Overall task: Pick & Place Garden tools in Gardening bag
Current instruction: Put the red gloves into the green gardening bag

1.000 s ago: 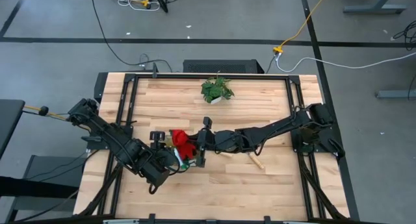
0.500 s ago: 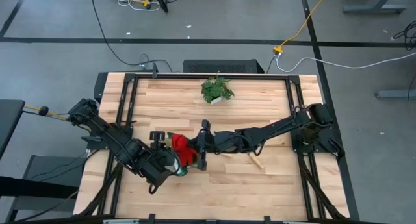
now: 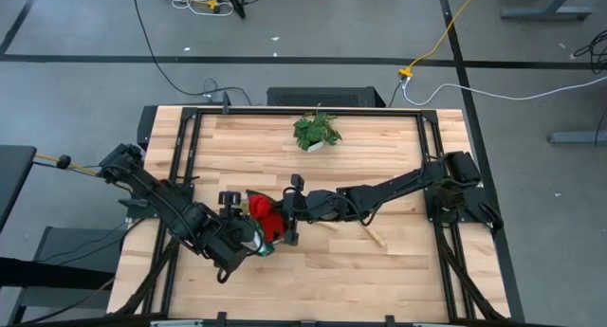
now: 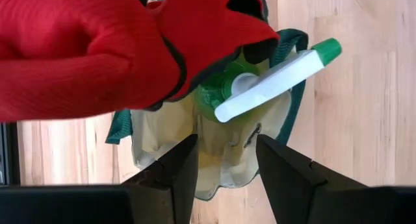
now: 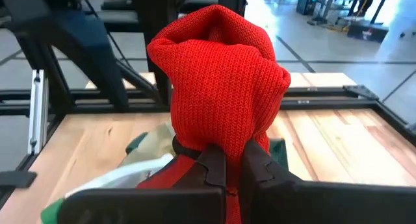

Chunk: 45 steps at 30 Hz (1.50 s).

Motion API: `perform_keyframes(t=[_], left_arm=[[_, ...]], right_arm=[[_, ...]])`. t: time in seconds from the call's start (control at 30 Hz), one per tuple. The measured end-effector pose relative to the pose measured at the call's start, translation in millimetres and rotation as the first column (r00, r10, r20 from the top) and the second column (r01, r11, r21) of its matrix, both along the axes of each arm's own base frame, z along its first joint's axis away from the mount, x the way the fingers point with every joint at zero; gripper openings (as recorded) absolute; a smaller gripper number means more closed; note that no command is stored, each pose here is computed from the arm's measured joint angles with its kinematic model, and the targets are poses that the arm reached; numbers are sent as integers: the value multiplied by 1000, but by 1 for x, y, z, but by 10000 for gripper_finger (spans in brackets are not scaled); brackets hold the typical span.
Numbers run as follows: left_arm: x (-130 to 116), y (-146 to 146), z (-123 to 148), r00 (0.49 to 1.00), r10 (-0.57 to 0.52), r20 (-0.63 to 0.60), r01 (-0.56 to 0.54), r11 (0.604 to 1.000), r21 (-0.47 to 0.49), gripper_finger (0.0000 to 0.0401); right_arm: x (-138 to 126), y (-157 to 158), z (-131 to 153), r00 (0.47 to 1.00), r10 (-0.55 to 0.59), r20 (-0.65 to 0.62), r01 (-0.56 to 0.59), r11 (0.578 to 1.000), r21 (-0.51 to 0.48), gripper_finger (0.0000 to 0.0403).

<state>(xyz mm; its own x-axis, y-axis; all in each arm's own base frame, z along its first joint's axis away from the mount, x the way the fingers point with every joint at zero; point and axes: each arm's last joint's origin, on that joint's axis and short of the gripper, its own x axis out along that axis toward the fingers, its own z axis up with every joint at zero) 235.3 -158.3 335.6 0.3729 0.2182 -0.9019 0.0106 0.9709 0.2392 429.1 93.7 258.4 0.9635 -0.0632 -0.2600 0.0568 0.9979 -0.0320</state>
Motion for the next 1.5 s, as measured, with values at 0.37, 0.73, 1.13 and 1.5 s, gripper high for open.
perform_keyframes(t=[0.37, 0.73, 1.13, 1.5], left_arm=[[0, 0, 0, 1000, -4, 2, 4, 1000, 3, 163], [0, 0, 0, 1000, -6, 4, 5, 1000, 12, 163], [0, 0, 0, 1000, -4, 8, 4, 1000, 18, 163], [0, 1, 0, 1000, -2, 9, 1, 1000, 17, 163]], right_arm=[[7, -22, 1, 999, 7, 35, -6, 999, -39, 2], [9, -13, -16, 989, 138, -46, -137, 990, 21, 2], [12, -21, -10, 991, 130, 15, -130, 991, -14, 2], [10, -20, -16, 980, 191, -55, -191, 982, -5, 2]])
